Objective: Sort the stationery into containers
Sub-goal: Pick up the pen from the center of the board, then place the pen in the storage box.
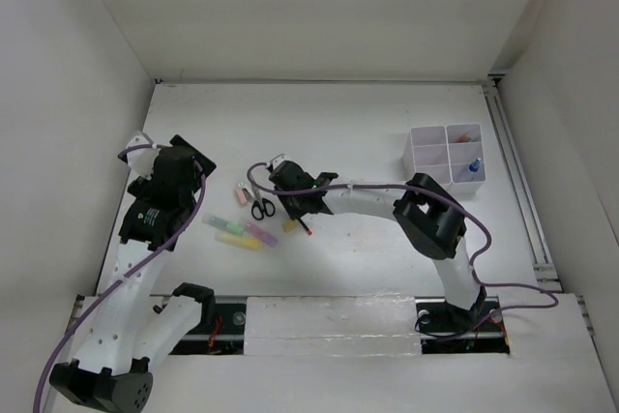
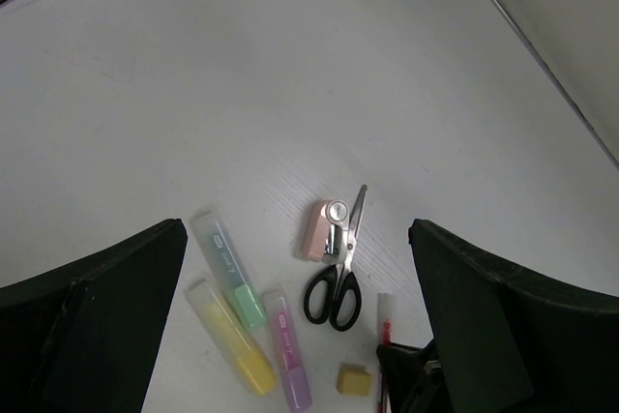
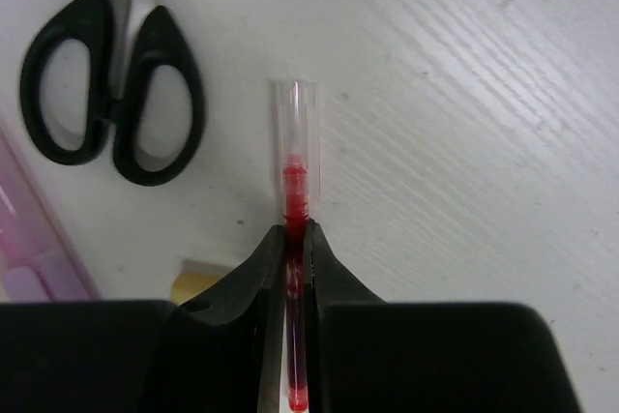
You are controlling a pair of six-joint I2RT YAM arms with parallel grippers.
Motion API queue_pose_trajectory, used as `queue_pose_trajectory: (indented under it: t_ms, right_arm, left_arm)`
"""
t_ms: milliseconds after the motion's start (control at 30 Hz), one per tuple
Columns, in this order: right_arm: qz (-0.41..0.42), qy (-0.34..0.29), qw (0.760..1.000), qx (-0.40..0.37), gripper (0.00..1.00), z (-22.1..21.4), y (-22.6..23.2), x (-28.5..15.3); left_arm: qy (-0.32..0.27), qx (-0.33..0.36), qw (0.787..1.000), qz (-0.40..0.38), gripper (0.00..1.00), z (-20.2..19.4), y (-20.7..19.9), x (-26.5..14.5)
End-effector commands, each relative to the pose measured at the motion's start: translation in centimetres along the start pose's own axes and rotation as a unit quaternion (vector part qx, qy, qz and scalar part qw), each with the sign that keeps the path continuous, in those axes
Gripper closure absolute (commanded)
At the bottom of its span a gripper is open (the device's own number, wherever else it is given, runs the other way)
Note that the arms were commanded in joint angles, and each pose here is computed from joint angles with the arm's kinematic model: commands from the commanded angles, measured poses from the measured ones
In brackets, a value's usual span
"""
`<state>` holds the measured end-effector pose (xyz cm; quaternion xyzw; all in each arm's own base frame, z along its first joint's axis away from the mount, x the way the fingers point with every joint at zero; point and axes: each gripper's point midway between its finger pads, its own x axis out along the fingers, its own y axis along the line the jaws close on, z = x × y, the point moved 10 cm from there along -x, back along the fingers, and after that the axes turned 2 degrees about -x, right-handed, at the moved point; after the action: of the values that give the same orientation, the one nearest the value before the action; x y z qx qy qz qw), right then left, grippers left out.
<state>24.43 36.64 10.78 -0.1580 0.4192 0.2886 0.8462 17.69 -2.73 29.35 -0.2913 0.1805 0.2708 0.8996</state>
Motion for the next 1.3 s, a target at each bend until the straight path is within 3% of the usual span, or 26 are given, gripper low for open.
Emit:
queue_pose_trajectory:
  t_ms: [0,267,400,467,500,567,600,633,667,767,833,933,1067,1267]
  right_arm:
    - [-0.058,0.008,0.998,0.036,1.0,0.0,-4.4,-0.6]
    - [-0.121,-0.177,0.97,0.118,1.0,6.1,-12.1,-10.5]
    - [-0.134,-0.349,0.91,0.177,1.0,7.4,-18.8,-20.4]
    - [-0.152,-0.449,0.861,0.183,1.0,7.4,-23.0,-24.0]
    - [-0.165,-0.46,0.852,0.189,1.0,5.4,-24.2,-23.7]
    - [-0.155,-0.57,0.79,0.165,1.0,5.0,-26.2,-27.5]
    - [-0.185,-0.588,0.768,0.17,1.0,3.5,-29.0,-28.5]
    - [-0.187,-0.593,0.764,0.173,1.0,2.2,-30.0,-27.9]
    - [-0.181,-0.625,0.739,0.176,1.0,2.1,-31.0,-28.5]
    - [-0.184,-0.635,0.719,0.214,1.0,-0.4,-34.6,-27.6]
    - [-0.202,-0.672,0.682,0.206,1.0,-1.4,-36.2,-28.3]
    - [-0.22,-0.67,0.668,0.237,1.0,-2.6,-38.2,-27.0]
    - [-0.242,-0.661,0.665,0.249,1.0,-3.3,-40.5,-26.3]
    - [-0.255,-0.627,0.689,0.26,1.0,-3.8,-42.6,-23.9]
  left_arm:
    - [-0.017,-0.008,1.0,-0.014,0.0,0.9,-0.4,-0.5]
    - [-0.021,-0.011,0.999,-0.027,0.0,1.0,-0.4,-0.7]
    - [-0.017,-0.003,0.999,-0.037,0.0,0.9,-0.5,-0.6]
    - [-0.008,0.002,0.999,-0.045,0.0,0.7,-0.6,-0.7]
    - [-0.008,0.005,0.999,-0.052,0.0,0.8,-0.7,-0.7]
    - [0.0,0.007,0.998,-0.068,0.0,0.7,-1.0,-0.8]
    - [0.002,0.011,0.997,-0.072,0.0,0.5,-1.0,-0.6]
    - [0.005,0.018,0.997,-0.075,0.0,0.5,-1.0,-0.6]
    - [0.011,0.018,0.996,-0.082,0.0,0.4,-1.4,-0.5]
    - [0.019,0.029,0.995,-0.09,0.0,0.2,-1.6,-0.3]
    - [0.019,0.029,0.995,-0.09,0.0,0.2,-1.6,-0.3]
    - [0.019,0.029,0.995,-0.09,0.0,0.2,-1.6,-0.3]
    - [0.02,0.027,0.995,-0.097,0.0,0.1,-1.5,-0.4]
    - [0.034,0.043,0.994,-0.095,0.0,-0.3,-1.7,0.1]
